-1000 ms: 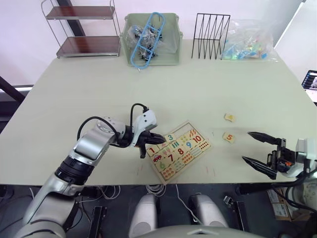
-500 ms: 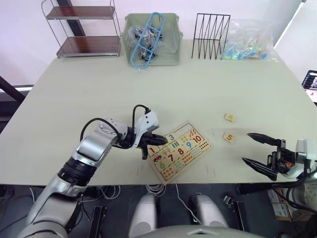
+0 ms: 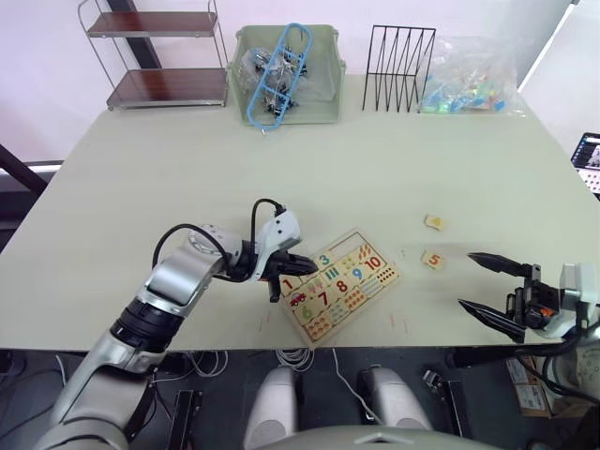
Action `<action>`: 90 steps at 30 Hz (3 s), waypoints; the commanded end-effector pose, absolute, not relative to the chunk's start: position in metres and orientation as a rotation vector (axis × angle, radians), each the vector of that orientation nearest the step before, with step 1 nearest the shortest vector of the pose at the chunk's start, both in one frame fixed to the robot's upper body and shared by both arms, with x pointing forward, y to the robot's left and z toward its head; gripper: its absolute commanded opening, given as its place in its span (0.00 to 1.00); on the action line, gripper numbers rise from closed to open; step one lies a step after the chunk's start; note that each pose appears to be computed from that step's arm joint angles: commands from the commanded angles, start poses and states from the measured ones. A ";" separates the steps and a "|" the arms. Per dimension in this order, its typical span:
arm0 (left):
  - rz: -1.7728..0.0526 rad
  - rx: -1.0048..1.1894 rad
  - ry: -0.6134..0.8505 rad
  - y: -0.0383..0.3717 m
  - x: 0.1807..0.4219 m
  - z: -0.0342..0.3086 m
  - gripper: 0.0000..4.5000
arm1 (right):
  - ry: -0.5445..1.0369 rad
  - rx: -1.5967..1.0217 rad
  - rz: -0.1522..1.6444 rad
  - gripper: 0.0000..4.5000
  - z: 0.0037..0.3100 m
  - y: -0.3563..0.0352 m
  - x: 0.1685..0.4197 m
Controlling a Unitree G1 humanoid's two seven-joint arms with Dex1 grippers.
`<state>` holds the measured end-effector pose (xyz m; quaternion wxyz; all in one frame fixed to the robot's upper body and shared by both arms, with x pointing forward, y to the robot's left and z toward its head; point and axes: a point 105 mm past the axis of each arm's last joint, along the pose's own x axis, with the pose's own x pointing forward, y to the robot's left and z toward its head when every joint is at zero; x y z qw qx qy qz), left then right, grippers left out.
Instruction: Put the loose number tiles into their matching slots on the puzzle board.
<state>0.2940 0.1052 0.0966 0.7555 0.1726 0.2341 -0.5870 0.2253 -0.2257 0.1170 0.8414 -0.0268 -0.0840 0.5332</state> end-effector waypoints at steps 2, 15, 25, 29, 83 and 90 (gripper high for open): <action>-1.300 0.327 0.434 0.107 0.291 0.115 0.03 | -0.205 -0.095 1.111 1.00 0.125 -0.233 0.223; -1.143 0.204 0.254 0.151 0.290 0.139 0.03 | -0.193 -0.118 1.043 1.00 0.121 -0.243 0.228; -0.958 0.103 0.199 0.185 0.274 0.128 0.03 | -0.135 -0.137 0.936 1.00 0.118 -0.261 0.237; -0.897 0.072 0.197 0.200 0.265 0.124 0.03 | -0.103 -0.142 0.886 1.00 0.114 -0.273 0.237; -0.666 0.086 0.117 0.277 0.224 0.088 0.99 | 0.005 -0.126 0.596 1.00 0.094 -0.310 0.226; -0.728 0.103 0.086 0.271 0.224 0.096 0.99 | -0.009 -0.130 0.610 1.00 0.099 -0.305 0.229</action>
